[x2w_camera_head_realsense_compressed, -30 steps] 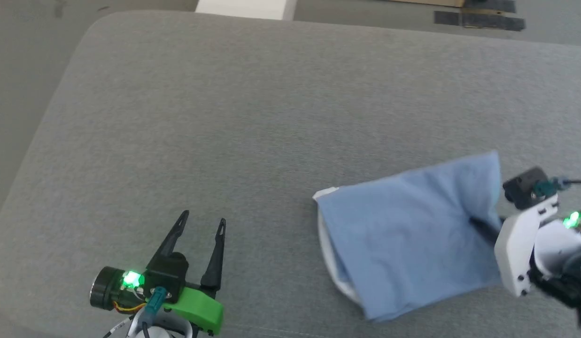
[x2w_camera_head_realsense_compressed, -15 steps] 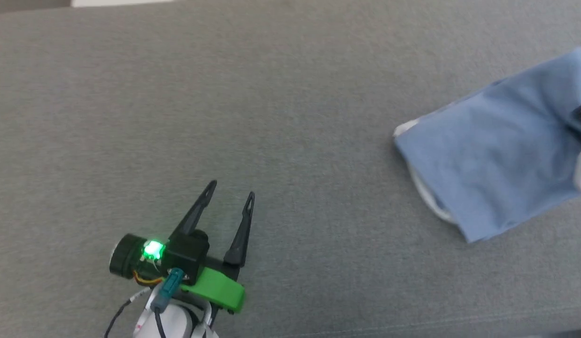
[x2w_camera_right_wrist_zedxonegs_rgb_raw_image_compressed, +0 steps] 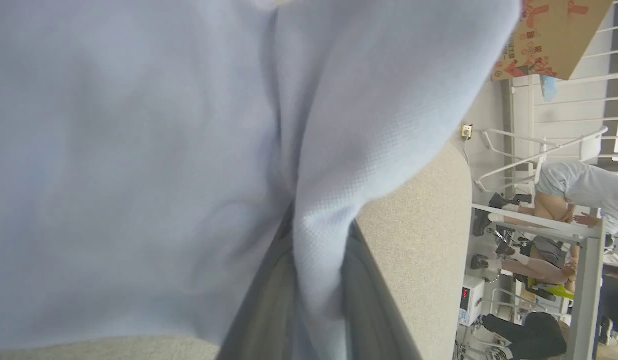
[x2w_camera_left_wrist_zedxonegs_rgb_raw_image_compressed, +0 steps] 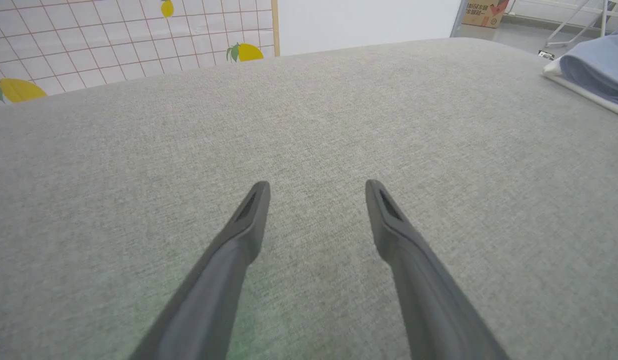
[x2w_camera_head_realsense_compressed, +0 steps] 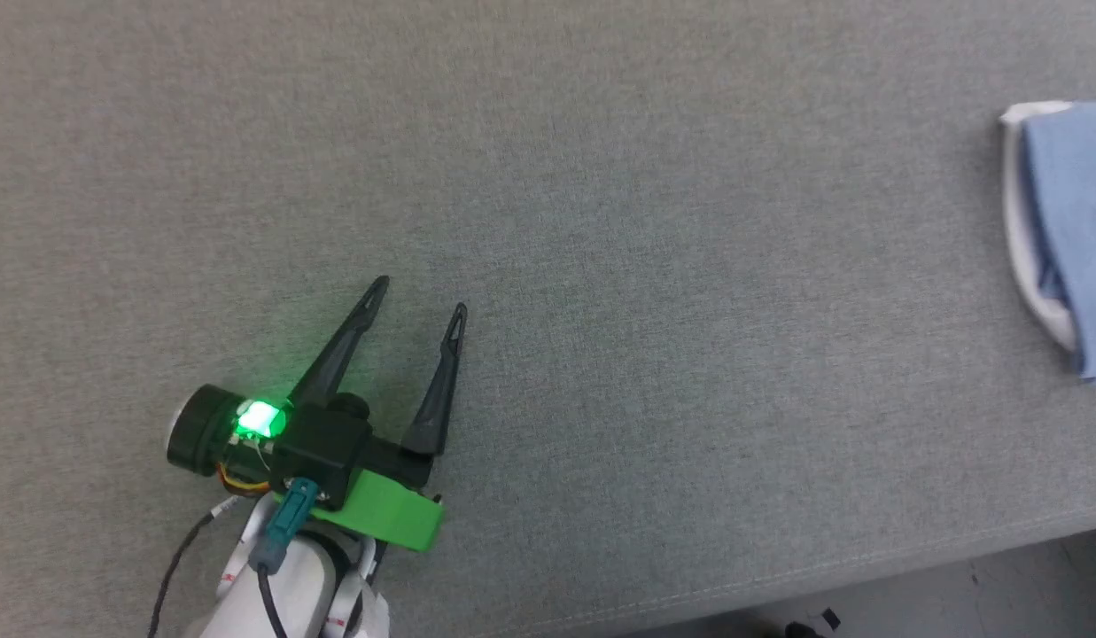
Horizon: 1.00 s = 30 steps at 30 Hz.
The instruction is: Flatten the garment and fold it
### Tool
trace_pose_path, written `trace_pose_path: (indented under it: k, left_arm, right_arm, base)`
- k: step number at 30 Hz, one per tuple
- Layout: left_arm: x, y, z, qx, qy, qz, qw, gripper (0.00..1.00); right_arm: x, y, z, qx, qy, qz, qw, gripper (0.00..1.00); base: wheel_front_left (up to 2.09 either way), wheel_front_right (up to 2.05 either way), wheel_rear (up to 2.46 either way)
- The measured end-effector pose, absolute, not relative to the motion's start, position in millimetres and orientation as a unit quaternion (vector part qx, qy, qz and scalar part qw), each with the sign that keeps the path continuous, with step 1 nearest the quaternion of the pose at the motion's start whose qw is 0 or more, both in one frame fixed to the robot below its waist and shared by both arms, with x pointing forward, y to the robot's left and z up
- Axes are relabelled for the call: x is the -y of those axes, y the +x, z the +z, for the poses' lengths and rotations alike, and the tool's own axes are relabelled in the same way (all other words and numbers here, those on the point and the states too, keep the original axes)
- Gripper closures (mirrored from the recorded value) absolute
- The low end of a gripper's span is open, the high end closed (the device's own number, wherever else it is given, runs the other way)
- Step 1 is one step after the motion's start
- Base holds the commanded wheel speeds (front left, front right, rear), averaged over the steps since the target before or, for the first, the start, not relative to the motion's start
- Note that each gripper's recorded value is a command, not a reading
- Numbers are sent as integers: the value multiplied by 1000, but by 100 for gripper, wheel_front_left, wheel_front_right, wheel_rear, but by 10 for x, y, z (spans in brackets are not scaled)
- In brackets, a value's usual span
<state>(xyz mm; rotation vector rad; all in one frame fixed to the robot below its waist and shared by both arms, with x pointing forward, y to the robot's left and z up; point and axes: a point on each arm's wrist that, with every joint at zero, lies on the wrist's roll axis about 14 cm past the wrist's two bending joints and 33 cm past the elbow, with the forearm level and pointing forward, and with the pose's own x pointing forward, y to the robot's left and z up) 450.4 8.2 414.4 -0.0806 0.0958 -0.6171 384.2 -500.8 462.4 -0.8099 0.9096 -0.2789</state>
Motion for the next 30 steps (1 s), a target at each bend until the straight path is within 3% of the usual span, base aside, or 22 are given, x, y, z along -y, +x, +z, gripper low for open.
trace_pose_path:
  k: [10,17,18,19,26,30]
  left_arm:
    - [-95,4609,3894,-63,-49,-303,950,0]
    - [-205,4620,3826,-68,-45,-290,954,0]
    - [-214,4619,3825,-68,-44,-289,954,0]
    - [-225,4617,3827,-67,-43,-288,954,0]
    - [-292,4575,3866,-68,-29,-277,958,0]
    - [-353,4502,3924,-75,-27,-266,961,0]
  right_arm:
    - [5564,3694,4592,-434,-389,-213,784,100]
    - [5592,3785,4434,-429,-387,-218,787,100]
    - [5586,3789,4413,-430,-387,-216,787,57]
    - [5571,3805,4399,-427,-388,-213,788,0]
    - [5443,3968,4561,-385,-397,-193,810,0]
    - [5300,4125,4850,-329,-387,-186,841,0]
  base:
    - [0,0,0]
    - [0,0,0]
    - [0,0,0]
    - [0,0,0]
    - [0,0,0]
    - [0,0,0]
